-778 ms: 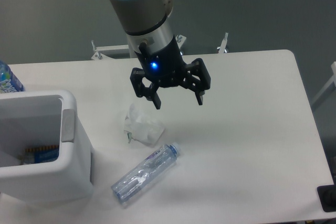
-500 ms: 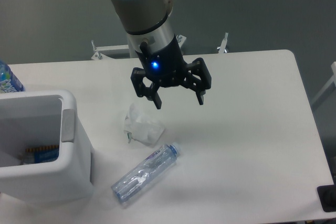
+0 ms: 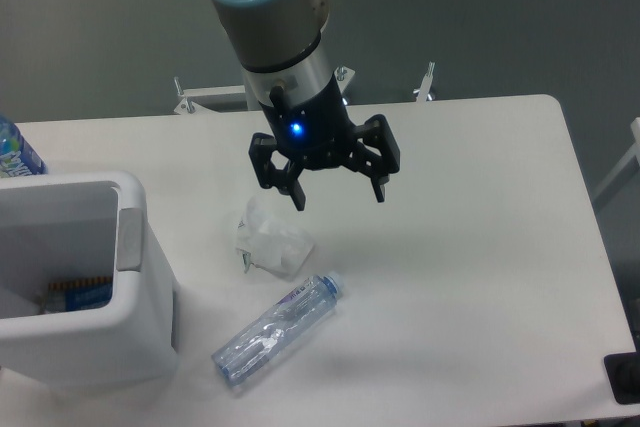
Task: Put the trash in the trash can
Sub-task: 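Lower the open gripper toward the crumpled clear plastic bag, then close the gripper on the plastic bag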
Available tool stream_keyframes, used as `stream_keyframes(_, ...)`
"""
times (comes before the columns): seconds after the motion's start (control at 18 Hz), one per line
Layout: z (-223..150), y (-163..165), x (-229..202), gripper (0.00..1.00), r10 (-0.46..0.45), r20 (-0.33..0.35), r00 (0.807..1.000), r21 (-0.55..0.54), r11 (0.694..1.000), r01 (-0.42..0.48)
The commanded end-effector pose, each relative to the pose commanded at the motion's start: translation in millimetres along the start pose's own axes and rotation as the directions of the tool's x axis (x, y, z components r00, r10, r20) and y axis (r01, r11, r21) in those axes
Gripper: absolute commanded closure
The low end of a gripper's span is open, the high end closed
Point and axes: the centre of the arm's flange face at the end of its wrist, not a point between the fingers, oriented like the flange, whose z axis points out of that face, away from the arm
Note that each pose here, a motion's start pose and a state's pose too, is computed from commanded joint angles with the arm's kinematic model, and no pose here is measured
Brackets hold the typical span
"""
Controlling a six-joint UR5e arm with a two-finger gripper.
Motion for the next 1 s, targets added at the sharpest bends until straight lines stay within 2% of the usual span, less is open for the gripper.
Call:
stream_keyframes(0.11, 10, 4, 5, 0.0, -0.019, -0.009, 1.0, -0.02, 1.0, 0.019)
stream_keyframes(0.44, 63, 38, 37, 0.0, 0.01, -0.063, 0.998, -0.137, 0.99, -0.019)
stream_keyframes(0.78, 98, 56, 65, 0.0, 0.004, -0.197, 0.98, -0.17, 0.985, -0.038)
stream_keyframes(1.0, 136, 75, 83, 0.0, 0.006, -0.24, 0.971, -0.245, 0.967, -0.067)
